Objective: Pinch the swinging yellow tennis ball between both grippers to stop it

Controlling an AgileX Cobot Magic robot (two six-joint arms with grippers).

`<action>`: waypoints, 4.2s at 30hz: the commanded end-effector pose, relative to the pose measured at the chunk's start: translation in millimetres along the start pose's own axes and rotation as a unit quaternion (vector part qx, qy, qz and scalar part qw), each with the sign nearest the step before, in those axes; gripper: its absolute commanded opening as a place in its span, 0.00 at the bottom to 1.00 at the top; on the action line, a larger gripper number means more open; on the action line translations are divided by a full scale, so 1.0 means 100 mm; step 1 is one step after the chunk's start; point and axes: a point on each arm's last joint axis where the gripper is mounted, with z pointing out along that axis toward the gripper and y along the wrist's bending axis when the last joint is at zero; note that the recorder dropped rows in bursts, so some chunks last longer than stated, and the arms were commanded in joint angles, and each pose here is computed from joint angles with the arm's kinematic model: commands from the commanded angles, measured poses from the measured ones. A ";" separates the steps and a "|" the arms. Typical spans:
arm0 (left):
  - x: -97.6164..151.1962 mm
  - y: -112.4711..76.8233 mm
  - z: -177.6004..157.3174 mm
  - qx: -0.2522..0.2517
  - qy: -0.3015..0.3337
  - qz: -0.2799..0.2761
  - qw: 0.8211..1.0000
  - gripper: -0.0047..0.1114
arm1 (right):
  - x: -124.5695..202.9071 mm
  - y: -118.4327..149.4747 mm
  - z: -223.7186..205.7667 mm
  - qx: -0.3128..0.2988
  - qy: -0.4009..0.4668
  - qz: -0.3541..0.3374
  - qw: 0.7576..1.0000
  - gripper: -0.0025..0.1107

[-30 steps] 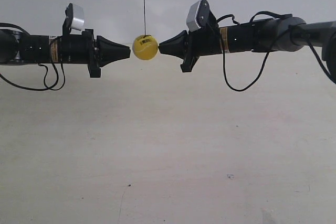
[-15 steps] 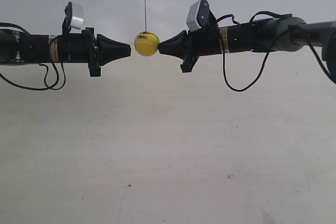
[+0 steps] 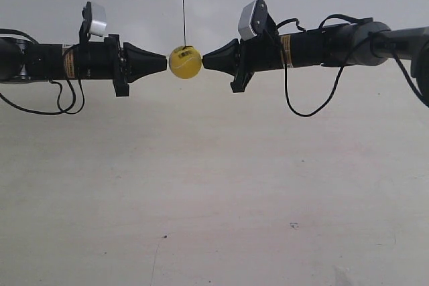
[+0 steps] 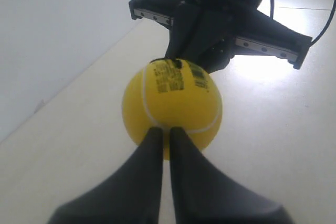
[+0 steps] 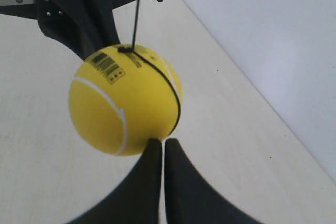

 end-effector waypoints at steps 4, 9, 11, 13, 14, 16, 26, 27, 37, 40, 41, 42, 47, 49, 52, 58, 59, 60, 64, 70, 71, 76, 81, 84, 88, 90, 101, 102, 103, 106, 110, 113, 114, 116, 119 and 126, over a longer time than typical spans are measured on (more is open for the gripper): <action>-0.04 0.00 0.03 -0.001 -0.006 0.002 1.000 0.08 | -0.04 0.00 0.00 -0.004 -0.004 -0.005 1.000 0.02; -0.03 -0.02 0.05 0.007 0.001 0.003 1.000 0.08 | -0.05 0.02 0.00 -0.017 -0.009 -0.005 1.000 0.02; -0.03 -0.04 0.08 0.011 0.002 0.003 1.000 0.08 | -0.05 0.03 0.00 -0.018 -0.007 -0.006 1.000 0.02; -0.03 -0.06 0.11 0.016 0.005 0.005 1.000 0.08 | -0.05 0.03 0.00 -0.018 -0.007 -0.006 1.000 0.02; -0.03 -0.07 0.13 0.019 0.006 0.006 1.000 0.08 | -0.04 0.03 0.00 -0.018 -0.007 -0.005 1.000 0.02; -0.04 -0.09 0.15 0.022 0.007 0.007 1.000 0.08 | -0.04 0.03 0.00 -0.018 -0.006 -0.006 1.000 0.02; -0.04 -0.09 0.15 0.022 0.007 0.007 1.000 0.08 | -0.03 0.01 0.00 -0.009 0.002 -0.007 1.000 0.02; -0.04 -0.09 0.15 0.022 0.007 0.007 1.000 0.08 | -0.01 0.00 -0.01 -0.006 0.008 -0.009 1.000 0.02; -0.04 -0.08 0.15 0.022 0.007 0.009 1.000 0.08 | -0.02 0.03 -0.01 -0.024 0.009 -0.014 1.000 0.02; -0.04 -0.08 0.15 0.022 0.007 0.009 1.000 0.08 | -0.02 0.02 -0.05 -0.025 0.013 -0.013 1.000 0.02; -0.04 -0.08 0.15 0.022 0.007 0.009 1.000 0.08 | -0.02 0.00 -0.08 -0.026 0.010 -0.012 1.000 0.02; -0.04 -0.08 0.15 0.022 0.007 0.009 1.000 0.08 | -0.03 -0.04 -0.14 -0.024 0.005 -0.005 1.000 0.02; -0.04 -0.08 0.15 0.022 0.007 0.009 1.000 0.08 | -0.06 -0.11 -0.31 -0.031 -0.032 0.009 0.999 0.02; -0.04 -0.08 0.15 0.021 0.006 0.008 1.000 0.08 | -0.06 -0.11 -0.31 -0.031 -0.032 0.011 0.999 0.02; -0.04 -0.09 0.16 0.021 0.005 0.008 1.000 0.08 | -0.07 -0.10 -0.31 -0.036 -0.037 0.011 0.999 0.02; -0.04 -0.10 0.18 0.023 0.003 0.015 1.000 0.08 | -0.08 -0.08 -0.26 -0.033 -0.035 0.008 0.999 0.02; -0.04 -0.10 0.18 0.023 0.003 0.015 1.000 0.08 | -0.08 -0.08 -0.26 -0.033 -0.035 0.008 0.999 0.02; -0.04 -0.10 0.18 0.023 0.003 0.015 1.000 0.08 | -0.08 -0.08 -0.26 -0.033 -0.035 0.008 0.999 0.02; -0.04 -0.09 0.18 0.022 0.004 0.015 1.000 0.08 | -0.08 -0.08 -0.26 -0.034 -0.034 0.008 0.999 0.02; -0.03 -0.09 0.18 0.020 0.006 0.015 1.000 0.08 | -0.07 -0.08 -0.26 -0.036 -0.028 0.005 0.999 0.02; -0.03 -0.09 0.18 0.020 0.006 0.015 1.000 0.08 | -0.07 -0.08 -0.26 -0.036 -0.027 0.004 0.999 0.02; -0.02 -0.08 0.18 0.013 0.011 0.016 1.000 0.08 | -0.07 -0.08 -0.26 -0.035 -0.026 0.007 0.999 0.02; -0.02 -0.08 0.18 0.013 0.011 0.016 1.000 0.08 | -0.05 -0.08 -0.26 -0.036 -0.026 0.010 0.999 0.02; -0.02 -0.08 0.18 0.013 0.011 0.016 1.000 0.08 | -0.04 -0.08 -0.25 -0.035 -0.025 0.009 0.999 0.02; -0.02 -0.08 0.18 0.013 0.011 0.018 1.000 0.08 | -0.05 -0.06 -0.22 -0.038 -0.026 0.011 0.999 0.02; -0.02 -0.08 0.18 0.012 0.010 0.019 1.000 0.08 | -0.06 -0.01 -0.12 -0.041 -0.017 0.004 0.999 0.02; -0.01 -0.05 0.13 0.005 0.011 0.018 1.000 0.08 | -0.04 -0.01 -0.09 -0.035 0.002 -0.005 0.999 0.02; -0.01 -0.04 0.13 0.004 0.010 0.017 1.000 0.08 | -0.04 -0.01 -0.09 -0.035 0.002 -0.005 0.999 0.02; -0.02 -0.04 0.13 0.003 0.009 0.017 1.000 0.08 | -0.04 -0.01 -0.09 -0.035 0.002 -0.006 0.999 0.02; -0.02 -0.04 0.12 0.003 0.008 0.016 1.000 0.08 | -0.04 -0.01 -0.09 -0.035 0.002 -0.006 0.999 0.02; -0.02 -0.04 0.12 0.003 0.008 0.016 1.000 0.08 | -0.04 -0.01 -0.09 -0.035 0.002 -0.006 0.999 0.02; -0.02 -0.04 0.12 0.003 0.008 0.016 1.000 0.08 | -0.04 -0.01 -0.09 -0.035 0.002 -0.006 0.999 0.02; -0.02 -0.04 0.12 0.003 0.008 0.016 1.000 0.08 | -0.04 -0.01 -0.09 -0.035 0.002 -0.006 0.999 0.02; -0.02 -0.04 0.12 0.003 0.008 0.016 1.000 0.08 | -0.03 -0.02 -0.10 -0.034 0.002 -0.006 0.999 0.02; -0.02 -0.04 0.12 0.003 0.008 0.016 1.000 0.08 | -0.03 -0.03 -0.12 -0.031 0.002 -0.005 1.000 0.02; -0.01 -0.04 0.12 0.001 0.009 0.016 1.000 0.08 | -0.03 -0.03 -0.13 -0.031 -0.001 -0.004 1.000 0.02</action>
